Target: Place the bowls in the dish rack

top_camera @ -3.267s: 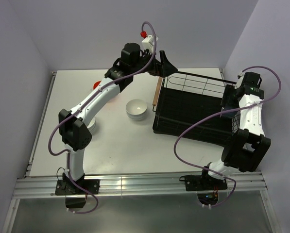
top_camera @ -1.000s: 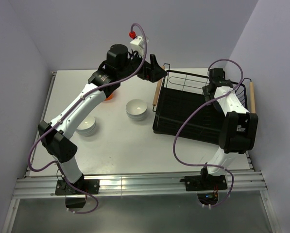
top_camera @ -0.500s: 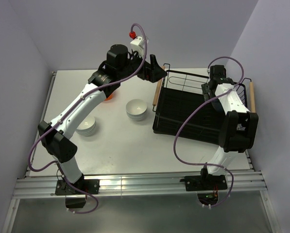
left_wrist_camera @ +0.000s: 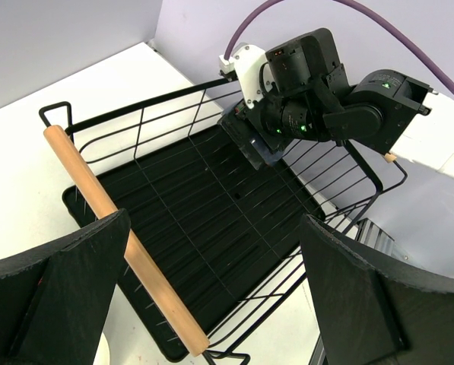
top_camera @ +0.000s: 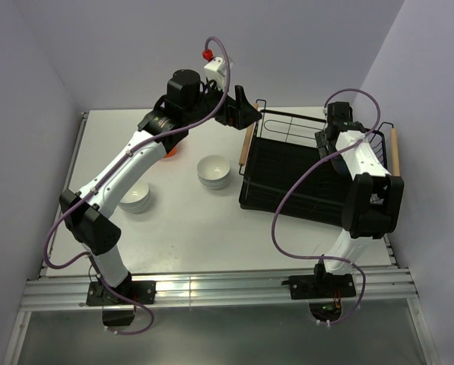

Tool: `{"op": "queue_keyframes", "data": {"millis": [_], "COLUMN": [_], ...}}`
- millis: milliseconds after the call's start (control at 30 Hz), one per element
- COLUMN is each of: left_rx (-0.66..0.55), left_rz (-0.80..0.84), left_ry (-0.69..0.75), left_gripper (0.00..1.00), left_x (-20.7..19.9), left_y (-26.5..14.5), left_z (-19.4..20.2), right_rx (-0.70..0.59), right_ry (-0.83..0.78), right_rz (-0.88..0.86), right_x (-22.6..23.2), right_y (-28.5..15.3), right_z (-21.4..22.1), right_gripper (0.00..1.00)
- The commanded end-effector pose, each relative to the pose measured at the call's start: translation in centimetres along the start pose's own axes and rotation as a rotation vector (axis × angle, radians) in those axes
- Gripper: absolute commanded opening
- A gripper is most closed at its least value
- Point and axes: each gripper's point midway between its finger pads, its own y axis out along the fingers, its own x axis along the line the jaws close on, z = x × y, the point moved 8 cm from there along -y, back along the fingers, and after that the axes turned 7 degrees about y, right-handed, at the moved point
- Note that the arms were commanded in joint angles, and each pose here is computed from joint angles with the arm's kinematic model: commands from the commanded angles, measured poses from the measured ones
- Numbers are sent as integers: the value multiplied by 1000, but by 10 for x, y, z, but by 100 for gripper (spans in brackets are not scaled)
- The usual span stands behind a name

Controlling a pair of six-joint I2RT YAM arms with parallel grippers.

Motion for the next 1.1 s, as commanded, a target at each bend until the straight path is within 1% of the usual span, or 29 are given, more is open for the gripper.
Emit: {"op": "queue_keyframes", "data": {"millis": [0, 167, 300, 433, 567, 733, 867, 1067], "left_rx": [-61, -61, -57, -59, -62, -61, -59, -52], "left_rz": [23, 24, 24, 26, 33, 30, 26, 15], "left_ry": [41, 48, 49, 53, 55, 56, 58, 67], "left_gripper": [99, 100, 99, 99, 99, 99, 100, 99], "left_x": [-9, -10, -10, -10, -12, -12, -11, -9], "left_y": [-14, -15, -15, -17, -17, -18, -18, -20], "left_z": [-19, -19, -17, -18, -19, -19, -18, -15], "right_rx": [-67, -89, -93, -91, -98, -83, -42, -32], "right_ry": [1, -17, -26, -42, -48, -61, -88, -87], "right_rz": [75, 141, 95, -6, -27, -20, 22, 49], "right_x": [-10, -10, -6, 3, 5, 8, 13, 9], "right_y": [-17, -18, -24, -36, -43, -36, -18, -14], "right_z": [-9, -10, -11, -13, -16, -14, -7, -6], "right_gripper": [100, 100, 100, 100, 100, 100, 100, 100]}}
